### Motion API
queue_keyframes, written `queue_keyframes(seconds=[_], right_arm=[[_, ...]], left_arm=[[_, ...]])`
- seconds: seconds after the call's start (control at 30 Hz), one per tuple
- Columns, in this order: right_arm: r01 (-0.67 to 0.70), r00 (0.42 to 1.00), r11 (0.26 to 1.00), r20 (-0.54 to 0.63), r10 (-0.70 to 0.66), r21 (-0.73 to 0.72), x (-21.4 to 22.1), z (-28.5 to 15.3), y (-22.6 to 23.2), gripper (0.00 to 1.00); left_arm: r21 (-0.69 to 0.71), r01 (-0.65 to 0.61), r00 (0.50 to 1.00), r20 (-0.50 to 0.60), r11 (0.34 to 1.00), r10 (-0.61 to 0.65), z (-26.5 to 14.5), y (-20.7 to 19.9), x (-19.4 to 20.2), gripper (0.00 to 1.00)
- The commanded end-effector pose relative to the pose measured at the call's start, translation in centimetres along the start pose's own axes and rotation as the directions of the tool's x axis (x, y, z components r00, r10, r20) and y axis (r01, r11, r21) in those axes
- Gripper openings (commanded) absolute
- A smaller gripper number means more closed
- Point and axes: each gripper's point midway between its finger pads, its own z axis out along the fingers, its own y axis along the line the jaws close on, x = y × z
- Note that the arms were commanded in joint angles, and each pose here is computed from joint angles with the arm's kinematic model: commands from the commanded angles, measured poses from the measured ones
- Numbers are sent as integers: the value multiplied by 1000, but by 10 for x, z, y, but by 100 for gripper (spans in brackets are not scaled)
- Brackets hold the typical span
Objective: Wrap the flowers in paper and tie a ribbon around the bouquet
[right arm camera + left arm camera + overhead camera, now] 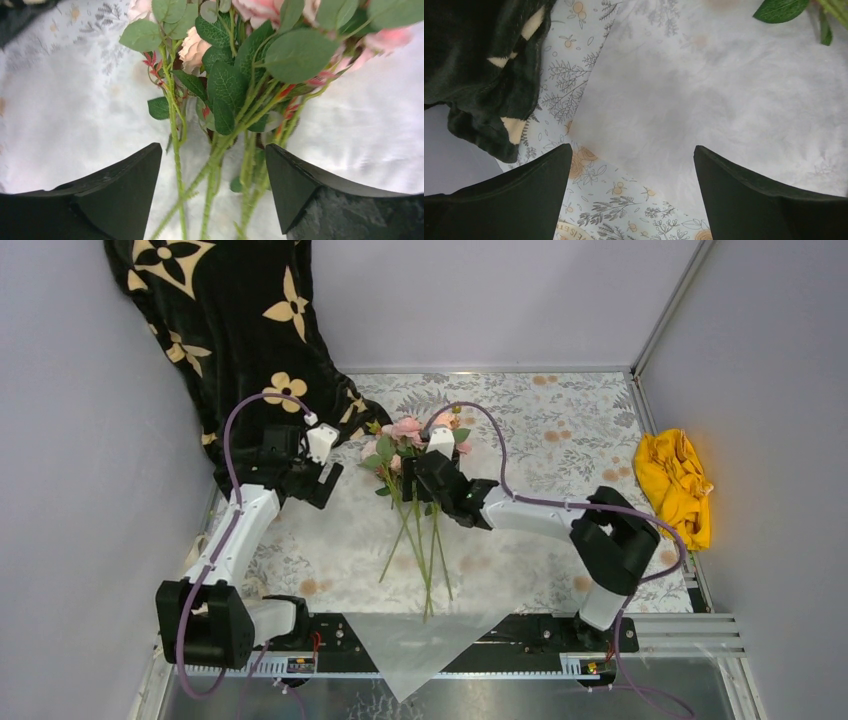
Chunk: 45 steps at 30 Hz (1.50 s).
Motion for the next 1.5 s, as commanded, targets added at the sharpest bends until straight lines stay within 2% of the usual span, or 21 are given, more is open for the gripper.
queue_keyframes(seconds=[0.0, 0.03, 0.1, 0.2, 0.3, 0.43, 0.5, 0.67, 0.83, 0.93, 1.07, 1.17, 1.47], right_arm=[[314, 948, 949, -67, -312, 13, -49, -51, -17, 87], [348, 934, 937, -91, -346, 10, -54, -59, -28, 91], [328, 935, 945, -145, -323, 11, -71, -69, -65, 97], [282, 935, 957, -244, -259, 63, -79, -68, -127, 99], [248, 910, 965, -361, -202, 84, -74, -49, -178, 100], [203, 854, 977, -499, -147, 60, -68, -15, -216, 100], [180, 849, 983, -512, -130, 48, -77, 3, -229, 99], [38, 813, 999, -582, -12, 32, -62, 36, -260, 96], [-99, 710, 993, -704, 28, -61, -12, 45, -250, 87], [-158, 680, 983, -732, 37, -98, 7, 45, -243, 84], [-263, 674, 946, -738, 41, -188, 14, 43, -221, 80], [-329, 691, 907, -722, 42, -262, 8, 44, -204, 76], [-408, 690, 849, -722, 46, -335, 4, 43, -187, 67]], left_arm=[[-49, 37, 999, 25, 998, -36, 13, 15, 4, 98], [-46, 42, 999, 10, 998, -42, 15, 15, 11, 97], [-49, 41, 999, -19, 998, -42, 20, 14, 25, 95], [-80, 58, 997, -45, 995, -62, 24, 20, 42, 92], [-107, 82, 994, -65, 991, -89, 29, 29, 54, 91], [-115, 105, 986, -114, 988, -118, 38, 37, 71, 91], [-115, 110, 983, -135, 987, -126, 42, 37, 79, 91], [-87, 117, 983, -129, 989, -128, 47, 27, 87, 91], [-105, 137, 982, -112, 985, -149, 49, 27, 89, 91], [-95, 160, 980, -108, 983, -170, 53, 25, 88, 91], [-93, 184, 974, -118, 978, -195, 58, 25, 88, 91], [-94, 191, 973, -114, 977, -202, 57, 25, 87, 90], [-112, 184, 974, -110, 976, -197, 53, 28, 86, 90]])
